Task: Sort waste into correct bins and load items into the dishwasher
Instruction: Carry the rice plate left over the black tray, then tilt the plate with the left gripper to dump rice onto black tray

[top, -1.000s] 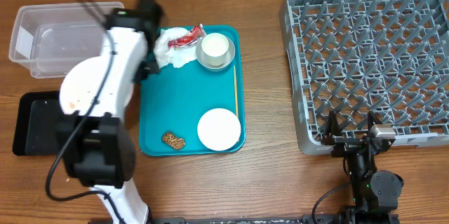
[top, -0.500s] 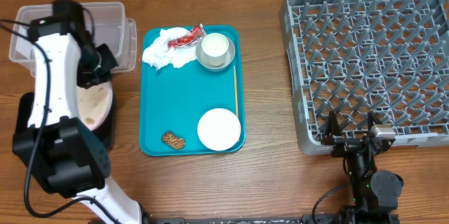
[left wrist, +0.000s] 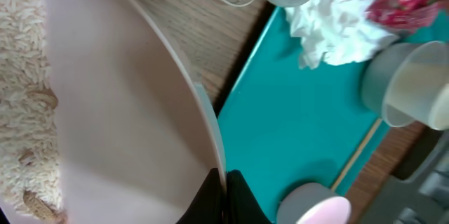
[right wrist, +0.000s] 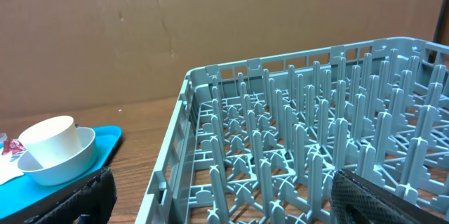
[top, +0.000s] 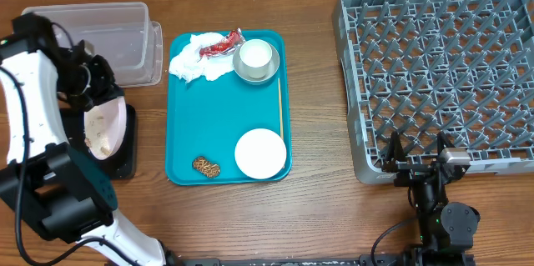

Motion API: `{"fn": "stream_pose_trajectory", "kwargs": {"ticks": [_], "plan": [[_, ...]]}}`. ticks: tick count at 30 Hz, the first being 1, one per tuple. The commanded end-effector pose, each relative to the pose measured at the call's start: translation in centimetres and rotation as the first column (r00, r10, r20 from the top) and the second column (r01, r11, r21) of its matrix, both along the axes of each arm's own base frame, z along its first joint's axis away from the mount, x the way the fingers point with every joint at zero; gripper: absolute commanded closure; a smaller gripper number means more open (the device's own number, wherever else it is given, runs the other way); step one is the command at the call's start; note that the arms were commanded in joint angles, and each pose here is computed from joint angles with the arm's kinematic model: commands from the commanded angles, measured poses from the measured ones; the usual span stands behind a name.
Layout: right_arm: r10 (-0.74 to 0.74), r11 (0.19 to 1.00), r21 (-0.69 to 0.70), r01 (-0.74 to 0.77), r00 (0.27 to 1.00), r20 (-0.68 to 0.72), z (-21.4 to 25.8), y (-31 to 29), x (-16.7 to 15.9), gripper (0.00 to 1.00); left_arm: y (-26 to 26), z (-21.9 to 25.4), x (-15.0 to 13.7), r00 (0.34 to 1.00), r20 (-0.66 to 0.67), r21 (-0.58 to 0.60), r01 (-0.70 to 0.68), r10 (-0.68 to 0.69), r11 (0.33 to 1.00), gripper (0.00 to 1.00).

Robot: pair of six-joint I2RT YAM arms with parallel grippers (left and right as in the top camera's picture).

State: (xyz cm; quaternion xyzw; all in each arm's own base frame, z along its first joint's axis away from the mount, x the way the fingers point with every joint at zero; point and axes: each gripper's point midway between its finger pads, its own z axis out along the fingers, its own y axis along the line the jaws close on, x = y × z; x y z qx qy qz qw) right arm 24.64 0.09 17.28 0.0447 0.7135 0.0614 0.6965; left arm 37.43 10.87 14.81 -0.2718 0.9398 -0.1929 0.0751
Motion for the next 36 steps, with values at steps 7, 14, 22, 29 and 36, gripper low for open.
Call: {"fn": "stream_pose_trajectory", "kwargs": {"ticks": [7,14,22,29,36], "plan": [[-0.01,1.0,0.007,0.01,1.0,0.002,-0.2,-0.2,0.0,0.0,2.5,3.7,-0.8,0.985,0.162,-0.144,-0.03,0.054,0.989,0.96],[-0.01,1.0,0.007,0.01,1.0,0.002,-0.2,-0.2,0.0,0.0,3.5,5.5,-1.3,0.961,0.247,-0.279,-0.05,0.122,0.959,0.96],[-0.01,1.0,0.007,0.01,1.0,0.002,-0.2,-0.2,0.0,0.0,3.5,6.8,-1.8,0.944,0.299,-0.354,-0.027,0.14,0.935,0.96],[-0.01,1.0,0.007,0.01,1.0,0.002,-0.2,-0.2,0.0,0.0,3.9,7.3,-2.0,0.931,0.337,-0.366,-0.005,0.138,0.931,0.96],[-0.01,1.0,0.007,0.01,1.0,0.002,-0.2,-0.2,0.0,0.0,3.4,7.7,-2.3,0.928,0.341,-0.413,0.003,0.152,0.911,0.96]]}}
